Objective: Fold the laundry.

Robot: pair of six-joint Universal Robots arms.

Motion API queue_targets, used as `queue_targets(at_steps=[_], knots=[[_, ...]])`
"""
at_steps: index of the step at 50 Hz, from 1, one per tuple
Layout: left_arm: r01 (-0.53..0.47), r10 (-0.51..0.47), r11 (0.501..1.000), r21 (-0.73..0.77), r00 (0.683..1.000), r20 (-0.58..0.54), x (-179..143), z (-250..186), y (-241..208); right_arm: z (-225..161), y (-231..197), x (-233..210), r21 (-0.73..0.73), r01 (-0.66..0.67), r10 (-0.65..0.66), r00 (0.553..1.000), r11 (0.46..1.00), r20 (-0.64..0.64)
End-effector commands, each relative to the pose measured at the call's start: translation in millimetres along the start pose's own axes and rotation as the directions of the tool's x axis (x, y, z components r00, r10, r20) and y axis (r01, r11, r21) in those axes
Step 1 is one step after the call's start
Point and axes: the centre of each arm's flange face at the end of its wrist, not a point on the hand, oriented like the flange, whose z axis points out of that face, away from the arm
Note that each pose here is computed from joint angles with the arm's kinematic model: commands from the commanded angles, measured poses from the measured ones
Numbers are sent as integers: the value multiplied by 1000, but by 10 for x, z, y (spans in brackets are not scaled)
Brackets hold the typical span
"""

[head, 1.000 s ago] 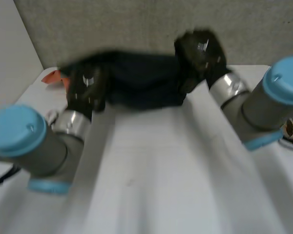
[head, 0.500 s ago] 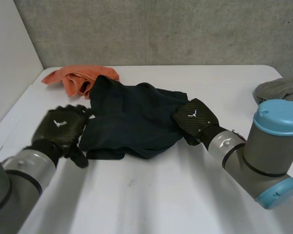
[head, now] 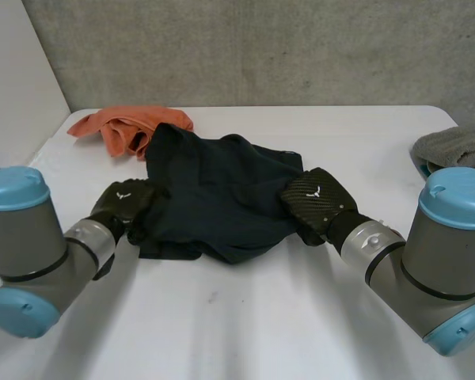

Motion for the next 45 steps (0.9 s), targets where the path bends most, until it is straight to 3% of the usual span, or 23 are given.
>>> queue_targets(at_steps=[1, 8, 16, 24, 29, 33, 38, 45], knots=[[-13, 13, 1000, 11, 1000, -17, 58, 259, 136, 0, -3, 7, 1, -17, 17, 1000, 1000, -7], [-22, 22, 1000, 9, 1000, 13, 32, 259, 51, 29, -68, 51, 13, -27, 28, 999, 1000, -39], [-78, 27, 965, 249, 979, 201, -150, -171, -883, -15, -571, 186, 123, 33, -20, 995, 992, -99], [-195, 48, 788, 584, 965, 258, -149, -1041, -2101, -352, -1540, 531, 252, 96, -29, 966, 963, -256], [-241, 30, 652, 719, 956, 293, -158, -1650, -2770, -740, -2310, 783, 419, 168, -12, 937, 892, -349], [-254, 9, 596, 762, 951, 310, -182, -1917, -3094, -903, -2660, 928, 505, 193, 24, 920, 841, -391], [-252, 20, 617, 746, 952, 305, -205, -1796, -3188, -782, -2697, 1097, 507, 186, 45, 911, 842, -410], [-232, 55, 707, 668, 960, 276, -240, -1138, -2946, -218, -2170, 1070, 375, 99, 48, 930, 922, -364]])
